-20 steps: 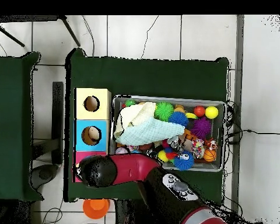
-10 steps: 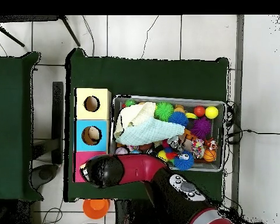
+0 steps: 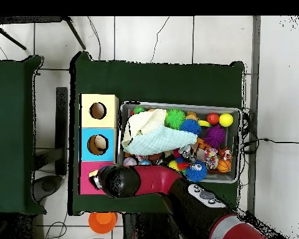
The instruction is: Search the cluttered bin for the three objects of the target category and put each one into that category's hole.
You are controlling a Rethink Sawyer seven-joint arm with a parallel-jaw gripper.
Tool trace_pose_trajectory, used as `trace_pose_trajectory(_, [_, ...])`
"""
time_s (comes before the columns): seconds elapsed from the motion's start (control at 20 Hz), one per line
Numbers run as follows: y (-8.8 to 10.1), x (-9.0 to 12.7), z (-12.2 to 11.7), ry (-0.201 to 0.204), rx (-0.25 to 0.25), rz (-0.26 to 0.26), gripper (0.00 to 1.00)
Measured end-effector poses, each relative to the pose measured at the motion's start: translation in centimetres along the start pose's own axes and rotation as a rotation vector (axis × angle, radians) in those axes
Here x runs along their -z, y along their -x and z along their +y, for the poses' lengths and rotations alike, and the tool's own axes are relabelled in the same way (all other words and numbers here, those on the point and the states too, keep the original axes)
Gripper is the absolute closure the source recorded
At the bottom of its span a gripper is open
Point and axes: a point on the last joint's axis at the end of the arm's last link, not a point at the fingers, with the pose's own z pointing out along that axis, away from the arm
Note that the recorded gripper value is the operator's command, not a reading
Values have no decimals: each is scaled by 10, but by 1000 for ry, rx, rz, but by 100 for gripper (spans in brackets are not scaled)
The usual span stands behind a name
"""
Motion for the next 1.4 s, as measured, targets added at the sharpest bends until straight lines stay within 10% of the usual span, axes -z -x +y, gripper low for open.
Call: trace_pose_trajectory(1.4, [-2, -19, 14, 3, 64, -15, 100])
